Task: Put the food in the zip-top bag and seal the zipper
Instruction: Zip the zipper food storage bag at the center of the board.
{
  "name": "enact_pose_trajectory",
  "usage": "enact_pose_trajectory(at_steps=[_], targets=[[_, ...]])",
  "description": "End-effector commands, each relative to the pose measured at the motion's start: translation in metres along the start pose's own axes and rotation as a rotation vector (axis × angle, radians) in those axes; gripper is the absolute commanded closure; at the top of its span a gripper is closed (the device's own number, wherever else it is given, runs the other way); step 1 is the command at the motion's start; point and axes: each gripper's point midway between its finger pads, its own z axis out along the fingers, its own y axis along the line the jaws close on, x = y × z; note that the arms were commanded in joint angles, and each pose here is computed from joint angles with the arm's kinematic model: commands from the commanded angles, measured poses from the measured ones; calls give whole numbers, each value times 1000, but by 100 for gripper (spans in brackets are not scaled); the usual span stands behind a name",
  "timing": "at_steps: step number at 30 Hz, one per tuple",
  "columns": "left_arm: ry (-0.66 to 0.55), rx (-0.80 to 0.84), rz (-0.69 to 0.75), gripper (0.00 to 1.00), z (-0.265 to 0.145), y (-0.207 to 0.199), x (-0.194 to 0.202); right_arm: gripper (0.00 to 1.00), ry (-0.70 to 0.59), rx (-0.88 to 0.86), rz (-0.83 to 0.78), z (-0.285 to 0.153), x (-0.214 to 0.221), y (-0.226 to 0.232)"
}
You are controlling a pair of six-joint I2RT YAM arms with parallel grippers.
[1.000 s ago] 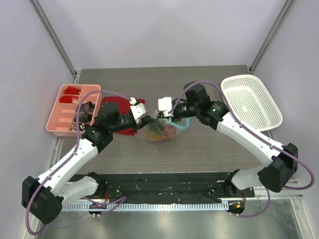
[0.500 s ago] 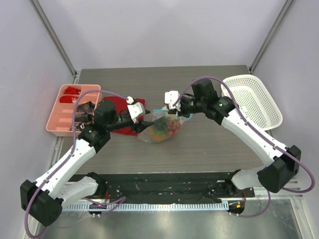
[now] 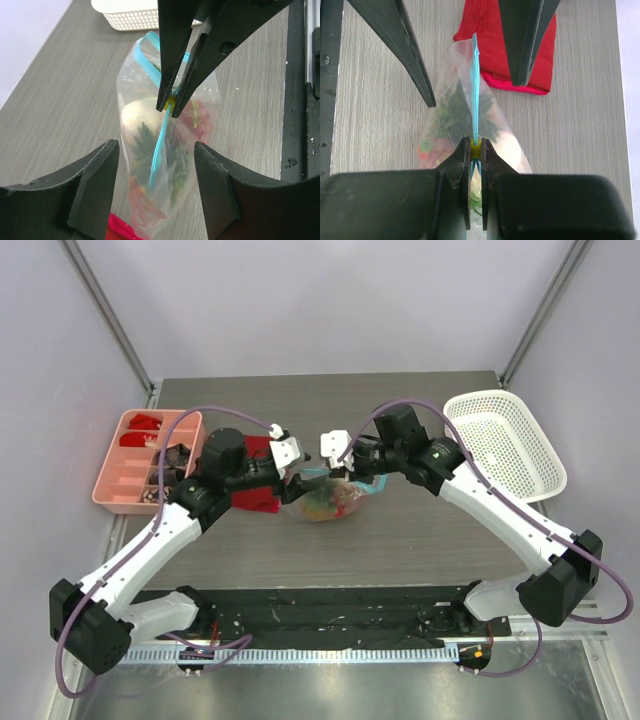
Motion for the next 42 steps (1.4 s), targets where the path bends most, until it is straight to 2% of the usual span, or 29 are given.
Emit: enact_pose_trajectory(at_steps=[1, 2, 4, 5, 6, 11, 22, 42], targets=[[-3, 13, 47, 39, 5, 4, -11, 99, -56, 55, -65, -8, -30, -13], [5, 17, 44, 58, 6, 4, -9, 99, -57, 54, -64, -8, -30, -13], [24, 21, 46, 80, 6, 5, -9, 99, -40, 62, -61, -7, -26, -14], [28, 18, 49, 98, 5, 6, -10, 99, -30, 64, -63, -6, -23, -14], [27, 15, 54, 100, 3, 6, -12, 99, -10, 77, -63, -7, -18, -15], [-17, -47, 68, 100, -10, 10, -18, 99, 91, 100, -67, -10, 8, -14], [-13, -133, 56, 100, -35, 27, -8, 99, 244, 112, -2, -43, 60, -13], [2, -171, 47, 100, -39, 42, 3, 99, 494, 82, 56, -114, 145, -3]])
